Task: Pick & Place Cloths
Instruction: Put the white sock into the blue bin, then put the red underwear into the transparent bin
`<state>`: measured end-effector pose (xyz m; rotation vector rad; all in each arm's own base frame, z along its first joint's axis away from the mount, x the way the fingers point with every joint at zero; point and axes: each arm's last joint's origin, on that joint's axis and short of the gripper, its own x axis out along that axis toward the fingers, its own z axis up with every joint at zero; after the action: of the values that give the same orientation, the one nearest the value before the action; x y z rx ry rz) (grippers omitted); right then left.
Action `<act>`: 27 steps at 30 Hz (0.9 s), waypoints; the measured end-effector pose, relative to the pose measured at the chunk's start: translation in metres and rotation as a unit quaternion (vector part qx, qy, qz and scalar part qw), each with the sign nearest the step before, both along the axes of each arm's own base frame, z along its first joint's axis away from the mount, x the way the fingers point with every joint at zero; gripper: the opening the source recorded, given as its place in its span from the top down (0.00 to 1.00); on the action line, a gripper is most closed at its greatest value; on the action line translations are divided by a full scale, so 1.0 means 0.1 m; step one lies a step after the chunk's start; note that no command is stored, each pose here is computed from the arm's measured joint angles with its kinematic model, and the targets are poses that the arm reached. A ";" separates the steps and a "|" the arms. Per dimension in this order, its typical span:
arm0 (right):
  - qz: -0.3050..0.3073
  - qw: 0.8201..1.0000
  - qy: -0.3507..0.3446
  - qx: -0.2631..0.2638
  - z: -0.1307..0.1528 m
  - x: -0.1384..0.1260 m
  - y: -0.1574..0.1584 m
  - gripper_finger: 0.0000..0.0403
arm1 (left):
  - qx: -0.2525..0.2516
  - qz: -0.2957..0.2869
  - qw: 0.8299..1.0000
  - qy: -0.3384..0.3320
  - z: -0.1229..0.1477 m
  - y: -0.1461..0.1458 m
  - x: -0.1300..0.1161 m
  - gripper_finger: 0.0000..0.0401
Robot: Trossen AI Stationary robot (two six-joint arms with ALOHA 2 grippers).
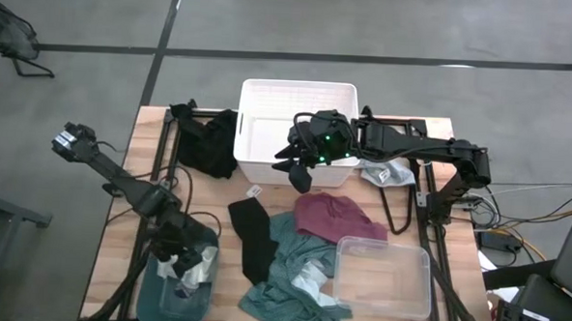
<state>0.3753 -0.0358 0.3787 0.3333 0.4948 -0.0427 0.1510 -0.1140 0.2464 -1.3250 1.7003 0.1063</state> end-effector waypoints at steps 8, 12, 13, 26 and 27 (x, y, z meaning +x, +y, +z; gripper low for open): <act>0.001 1.000 -0.004 -0.009 0.01 0.00 -0.02 0.69 | 0.080 -0.061 0.980 -0.170 -0.01 0.07 0.11 0.32; 0.001 1.000 -0.004 -0.009 0.01 0.00 -0.02 0.72 | 0.127 -0.069 0.963 -0.229 0.13 0.08 0.16 0.32; 0.001 1.000 -0.004 -0.009 0.00 0.00 -0.02 0.73 | 0.137 -0.074 0.958 -0.242 0.17 0.08 0.18 0.32; 0.003 1.000 0.000 -0.012 0.00 0.00 -0.02 0.80 | 0.217 -0.077 0.949 -0.217 0.42 0.23 0.13 0.32; 0.003 1.000 0.002 -0.012 -0.01 0.00 -0.02 0.80 | 0.236 -0.065 0.944 -0.220 0.42 0.24 0.14 0.32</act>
<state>0.3750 -0.0376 0.3781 0.3081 0.4988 -0.0429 0.1646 -0.0902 0.2887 -0.8016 1.2697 0.1214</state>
